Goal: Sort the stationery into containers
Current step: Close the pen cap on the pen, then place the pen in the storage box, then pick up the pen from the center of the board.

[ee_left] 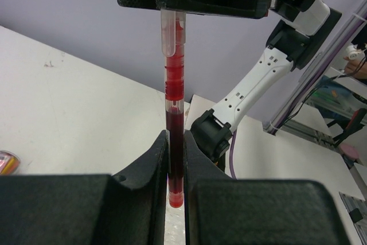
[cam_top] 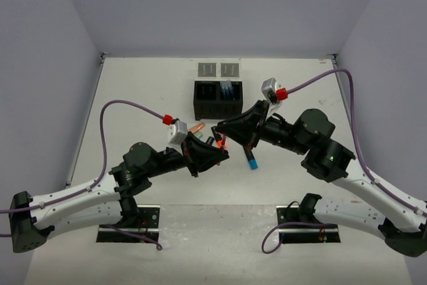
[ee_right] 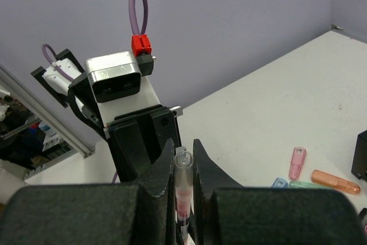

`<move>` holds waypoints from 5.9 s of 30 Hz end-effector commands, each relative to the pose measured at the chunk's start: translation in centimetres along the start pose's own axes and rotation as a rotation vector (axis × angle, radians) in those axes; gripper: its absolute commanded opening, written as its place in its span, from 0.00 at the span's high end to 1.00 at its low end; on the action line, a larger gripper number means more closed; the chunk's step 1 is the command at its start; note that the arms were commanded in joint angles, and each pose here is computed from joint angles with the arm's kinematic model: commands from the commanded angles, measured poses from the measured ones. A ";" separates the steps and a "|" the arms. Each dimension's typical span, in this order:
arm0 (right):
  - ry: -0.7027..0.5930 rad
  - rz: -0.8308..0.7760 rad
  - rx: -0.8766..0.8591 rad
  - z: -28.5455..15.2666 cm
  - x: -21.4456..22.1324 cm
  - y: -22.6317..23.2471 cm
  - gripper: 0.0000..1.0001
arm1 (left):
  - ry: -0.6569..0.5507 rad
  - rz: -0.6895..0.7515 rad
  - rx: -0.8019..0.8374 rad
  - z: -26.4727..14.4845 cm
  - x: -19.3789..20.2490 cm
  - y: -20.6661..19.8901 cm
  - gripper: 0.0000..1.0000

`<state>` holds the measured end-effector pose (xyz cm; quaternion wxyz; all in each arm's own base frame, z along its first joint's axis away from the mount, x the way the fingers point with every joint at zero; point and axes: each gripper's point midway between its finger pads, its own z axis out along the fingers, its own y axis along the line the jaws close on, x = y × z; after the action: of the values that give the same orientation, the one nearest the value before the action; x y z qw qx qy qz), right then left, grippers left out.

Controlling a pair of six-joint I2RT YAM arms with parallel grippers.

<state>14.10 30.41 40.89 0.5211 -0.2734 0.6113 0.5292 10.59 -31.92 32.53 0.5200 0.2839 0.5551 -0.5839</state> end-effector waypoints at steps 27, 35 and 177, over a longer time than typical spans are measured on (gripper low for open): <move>0.236 0.184 0.006 0.4 15.6 -4.4 1.00 | -0.441 0.302 0.029 -0.1 -20.4 -6.1 1.00; 0.086 0.176 0.077 0.8 8.2 -3.7 1.00 | -0.284 0.246 0.161 0.4 -12.0 -5.7 1.00; 1.146 0.321 1.048 -11.5 32.4 -24.5 0.53 | 0.339 -0.146 -1.178 -10.1 5.2 16.1 0.00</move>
<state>21.11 18.52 0.96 0.0969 -0.1308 0.9866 0.0049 21.38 -21.42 19.35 0.4457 -0.0109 0.8827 -0.1486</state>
